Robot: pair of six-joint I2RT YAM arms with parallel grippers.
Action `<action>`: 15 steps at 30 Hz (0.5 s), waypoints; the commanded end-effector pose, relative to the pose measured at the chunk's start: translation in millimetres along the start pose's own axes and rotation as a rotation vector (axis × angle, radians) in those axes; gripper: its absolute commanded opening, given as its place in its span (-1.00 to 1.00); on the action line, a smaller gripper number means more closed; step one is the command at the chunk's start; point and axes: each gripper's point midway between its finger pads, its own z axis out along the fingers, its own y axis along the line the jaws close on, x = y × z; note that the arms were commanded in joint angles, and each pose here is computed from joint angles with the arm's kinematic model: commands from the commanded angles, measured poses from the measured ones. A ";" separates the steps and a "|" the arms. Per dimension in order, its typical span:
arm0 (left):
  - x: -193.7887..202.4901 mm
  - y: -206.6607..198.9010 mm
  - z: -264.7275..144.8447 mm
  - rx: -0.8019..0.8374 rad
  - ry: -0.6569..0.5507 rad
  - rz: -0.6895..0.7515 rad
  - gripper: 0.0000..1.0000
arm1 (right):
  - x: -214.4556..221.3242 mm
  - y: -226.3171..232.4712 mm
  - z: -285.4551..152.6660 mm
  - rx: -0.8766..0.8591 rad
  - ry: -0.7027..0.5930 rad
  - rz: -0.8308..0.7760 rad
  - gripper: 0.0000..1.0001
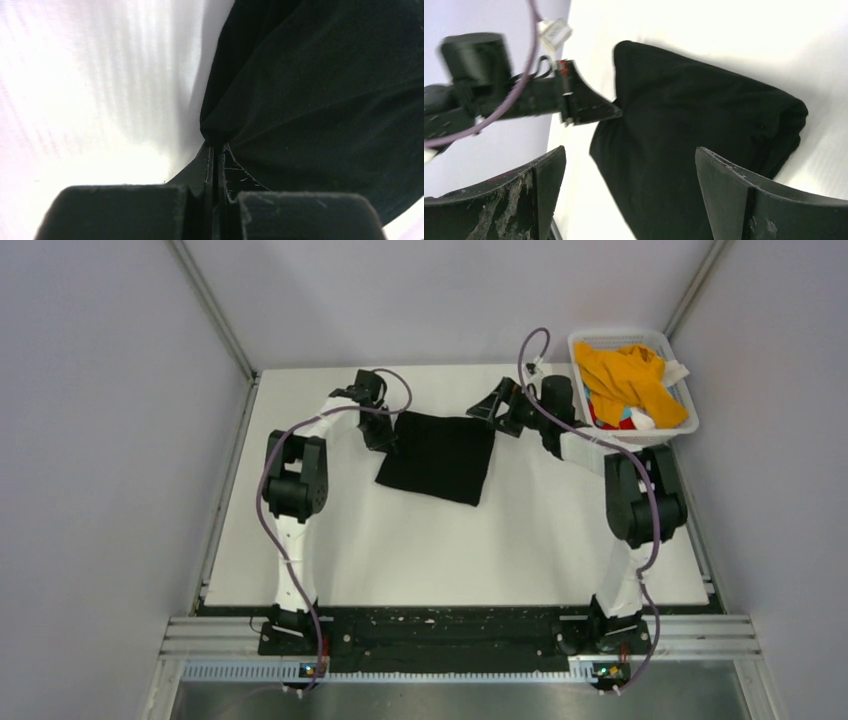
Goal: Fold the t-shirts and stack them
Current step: Put the neatly folded tshirt into the corner of the board with the left arm
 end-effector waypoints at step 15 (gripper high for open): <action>-140.4 236.1 -109.7 -0.502 -0.442 -0.364 -1.00 | -16.7 54.5 -108.8 0.094 -0.161 -0.234 0.97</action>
